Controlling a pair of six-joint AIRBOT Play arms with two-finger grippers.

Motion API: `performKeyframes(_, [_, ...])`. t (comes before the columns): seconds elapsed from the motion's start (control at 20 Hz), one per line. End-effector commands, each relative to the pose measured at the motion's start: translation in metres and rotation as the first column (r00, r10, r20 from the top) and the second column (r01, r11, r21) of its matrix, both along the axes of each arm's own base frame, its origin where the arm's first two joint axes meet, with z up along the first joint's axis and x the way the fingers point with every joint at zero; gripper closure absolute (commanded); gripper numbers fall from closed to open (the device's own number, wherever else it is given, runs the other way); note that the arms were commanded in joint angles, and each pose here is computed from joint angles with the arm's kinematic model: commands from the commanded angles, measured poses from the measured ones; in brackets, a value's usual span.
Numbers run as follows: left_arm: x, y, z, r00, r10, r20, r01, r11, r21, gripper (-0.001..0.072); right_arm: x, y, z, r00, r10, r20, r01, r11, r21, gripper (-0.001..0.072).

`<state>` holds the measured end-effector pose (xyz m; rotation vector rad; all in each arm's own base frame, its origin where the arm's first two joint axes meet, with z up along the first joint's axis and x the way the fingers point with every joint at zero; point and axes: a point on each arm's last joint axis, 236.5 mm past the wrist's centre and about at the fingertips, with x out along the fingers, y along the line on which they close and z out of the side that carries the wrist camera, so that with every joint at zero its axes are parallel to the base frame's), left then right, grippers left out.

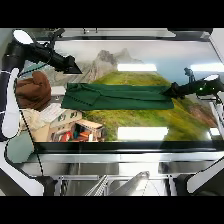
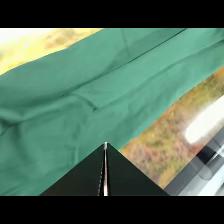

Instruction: Fold the shirts.

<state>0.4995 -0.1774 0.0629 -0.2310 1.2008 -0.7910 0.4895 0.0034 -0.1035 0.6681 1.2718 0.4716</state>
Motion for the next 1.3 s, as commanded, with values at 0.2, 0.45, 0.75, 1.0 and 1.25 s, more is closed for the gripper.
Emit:
performKeyframes(0.2, [-0.011, -0.081, -0.053, 1.000, -0.030, -0.009, 0.030, 1.000, -0.005, 0.0689, 0.013, 0.017, 0.112, 0.985, 0.088, 0.146, -0.091, 0.996, 0.010, 0.0686])
performKeyframes(0.45, [-0.033, -0.182, -0.124, 0.991, -0.127, -0.033, 0.127, 0.992, 0.007, 0.0691, 0.000, 0.079, 0.207, 0.951, 0.148, 0.270, -0.176, 0.981, 0.080, 0.0686])
performKeyframes(0.75, [-0.021, -0.240, -0.161, 0.998, -0.059, 0.005, 0.059, 0.998, -0.020, 0.0691, -0.022, 0.156, 0.241, 0.930, 0.231, 0.287, -0.274, 0.954, 0.121, 0.0686])
performKeyframes(1.0, [-0.020, -0.230, -0.135, 0.997, -0.053, -0.060, 0.047, 0.994, -0.103, 0.0690, -0.018, 0.201, 0.256, 0.915, 0.221, 0.338, -0.290, 0.942, 0.171, 0.0686])
performKeyframes(1.25, [-0.019, -0.111, 0.044, 0.993, -0.086, 0.084, 0.097, 0.986, -0.135, 0.0690, -0.007, 0.255, 0.261, 0.907, 0.173, 0.384, -0.259, 0.948, 0.184, 0.0686])
